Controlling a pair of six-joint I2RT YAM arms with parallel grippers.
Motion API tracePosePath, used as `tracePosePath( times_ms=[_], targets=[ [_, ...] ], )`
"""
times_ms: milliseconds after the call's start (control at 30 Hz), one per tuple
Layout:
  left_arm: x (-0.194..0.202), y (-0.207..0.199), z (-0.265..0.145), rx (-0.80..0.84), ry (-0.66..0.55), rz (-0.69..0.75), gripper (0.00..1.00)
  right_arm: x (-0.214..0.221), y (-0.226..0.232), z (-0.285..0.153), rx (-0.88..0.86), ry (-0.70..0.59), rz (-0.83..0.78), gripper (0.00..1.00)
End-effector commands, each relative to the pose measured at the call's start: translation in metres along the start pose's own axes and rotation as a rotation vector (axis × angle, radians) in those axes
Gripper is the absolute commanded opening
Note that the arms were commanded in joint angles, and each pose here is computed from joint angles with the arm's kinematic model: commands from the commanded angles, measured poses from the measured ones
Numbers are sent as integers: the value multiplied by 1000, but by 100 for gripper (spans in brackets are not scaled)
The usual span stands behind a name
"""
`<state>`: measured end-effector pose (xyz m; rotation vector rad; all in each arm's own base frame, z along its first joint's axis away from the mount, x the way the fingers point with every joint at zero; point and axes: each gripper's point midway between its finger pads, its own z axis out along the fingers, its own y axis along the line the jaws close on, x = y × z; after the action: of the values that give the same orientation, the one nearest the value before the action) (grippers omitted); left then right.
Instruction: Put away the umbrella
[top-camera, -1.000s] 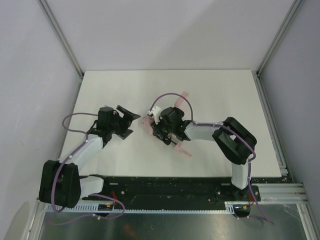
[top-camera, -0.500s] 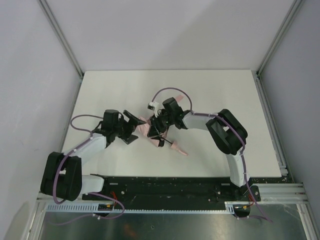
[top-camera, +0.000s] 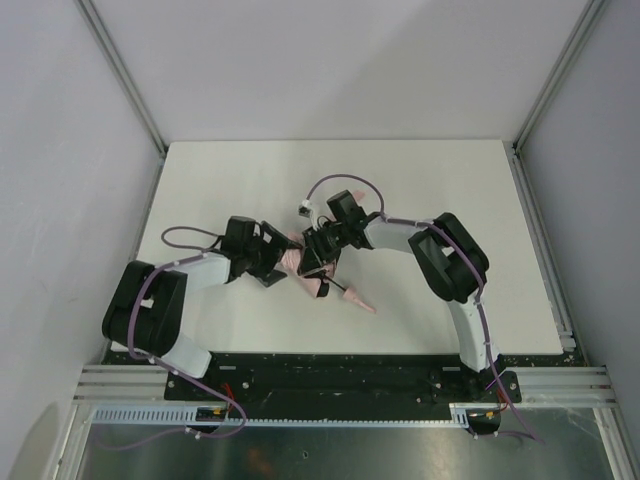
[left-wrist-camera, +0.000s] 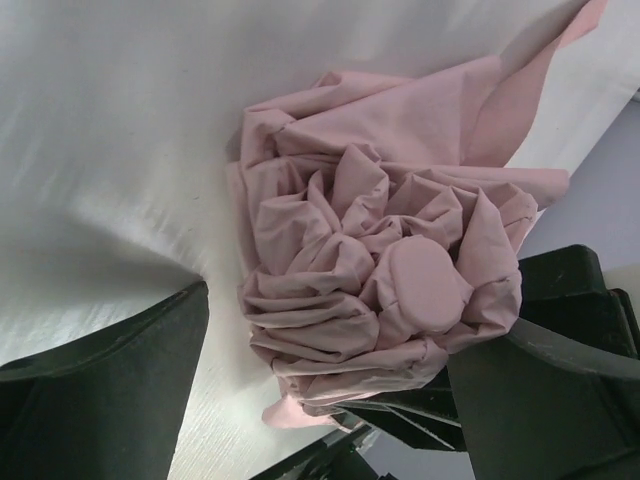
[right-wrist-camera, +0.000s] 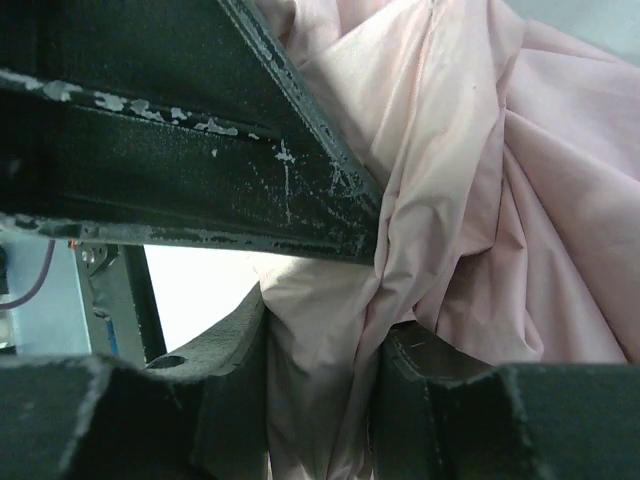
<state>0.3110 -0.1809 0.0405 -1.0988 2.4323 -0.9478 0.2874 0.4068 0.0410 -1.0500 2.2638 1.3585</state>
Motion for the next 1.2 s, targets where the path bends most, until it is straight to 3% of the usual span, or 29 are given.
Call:
tracePosePath(
  times_ms=[0,167,367,500,667,733,933,1167],
  targets=[
    [1,31,19,-125,-44,0,96,112,-18,3,84,319,323,0],
    [-1,47,30,-185,-66,9,80,92,-10,-1,39,306,289,0],
    [-1,61,36,-229,-69,39,37,65,-2,-6,20,282,249,1],
    [0,65,35,-236,-70,55,15,39,-4,-18,107,245,199,20],
    [3,63,32,-226,-65,67,8,-6,-1,-48,272,147,107,60],
    [4,62,31,-224,-64,73,7,-25,6,-67,346,103,55,71],
    [10,59,28,-224,-34,60,3,-49,29,-104,690,-37,-202,84],
    [19,67,25,-261,6,18,0,-33,32,-82,985,-116,-416,87]
  ],
)
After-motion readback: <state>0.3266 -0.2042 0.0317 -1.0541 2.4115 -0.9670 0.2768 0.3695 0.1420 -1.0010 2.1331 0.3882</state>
